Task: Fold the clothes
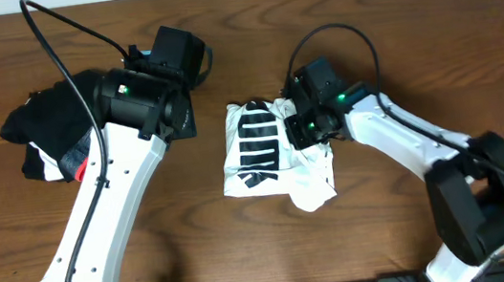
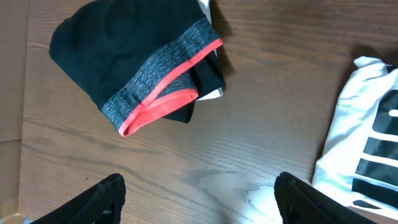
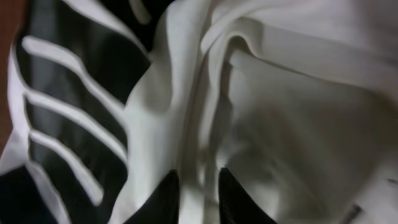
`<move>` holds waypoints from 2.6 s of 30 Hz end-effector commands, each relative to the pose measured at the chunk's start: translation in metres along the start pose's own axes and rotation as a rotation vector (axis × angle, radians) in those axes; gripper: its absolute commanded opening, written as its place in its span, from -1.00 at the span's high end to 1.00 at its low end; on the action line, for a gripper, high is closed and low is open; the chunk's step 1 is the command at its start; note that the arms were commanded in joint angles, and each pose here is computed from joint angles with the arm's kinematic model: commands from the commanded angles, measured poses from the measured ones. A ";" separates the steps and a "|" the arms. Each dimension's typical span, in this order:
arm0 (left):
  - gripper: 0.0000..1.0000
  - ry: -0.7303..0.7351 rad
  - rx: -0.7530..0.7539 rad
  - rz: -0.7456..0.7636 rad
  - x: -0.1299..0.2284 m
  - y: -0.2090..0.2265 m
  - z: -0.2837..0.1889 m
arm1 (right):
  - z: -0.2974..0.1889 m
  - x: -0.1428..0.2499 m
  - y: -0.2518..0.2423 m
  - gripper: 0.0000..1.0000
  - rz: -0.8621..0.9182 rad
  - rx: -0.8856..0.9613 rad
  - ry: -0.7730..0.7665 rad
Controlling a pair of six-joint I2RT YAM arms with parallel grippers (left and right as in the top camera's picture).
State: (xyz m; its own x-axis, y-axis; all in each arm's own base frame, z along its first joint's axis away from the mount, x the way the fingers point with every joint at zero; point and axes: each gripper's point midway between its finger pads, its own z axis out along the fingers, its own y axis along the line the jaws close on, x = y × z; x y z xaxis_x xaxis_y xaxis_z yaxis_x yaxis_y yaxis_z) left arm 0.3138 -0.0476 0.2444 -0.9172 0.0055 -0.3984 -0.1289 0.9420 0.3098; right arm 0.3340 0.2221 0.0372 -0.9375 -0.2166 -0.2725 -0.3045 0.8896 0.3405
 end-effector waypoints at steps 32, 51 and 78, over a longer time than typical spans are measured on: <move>-0.58 -0.008 -0.007 0.000 -0.004 -0.001 0.003 | -0.077 -0.021 -0.068 0.28 0.053 0.123 -0.135; -0.56 0.453 0.572 0.059 0.129 -0.130 0.072 | -0.075 0.071 -0.027 0.33 0.147 -0.086 0.228; -0.57 0.377 0.600 0.047 0.127 -0.144 0.096 | -0.044 0.081 -0.025 0.98 0.153 -0.203 0.121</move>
State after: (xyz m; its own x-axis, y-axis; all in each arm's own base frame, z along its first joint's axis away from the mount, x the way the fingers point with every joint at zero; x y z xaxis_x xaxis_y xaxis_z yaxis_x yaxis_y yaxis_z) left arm 0.2568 -0.1510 0.0686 -0.9979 0.0346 -0.0555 0.0478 0.9648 -0.2584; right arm 0.2516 0.1745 0.0359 -0.9842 -0.1671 -0.0591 -0.1713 0.8106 0.5600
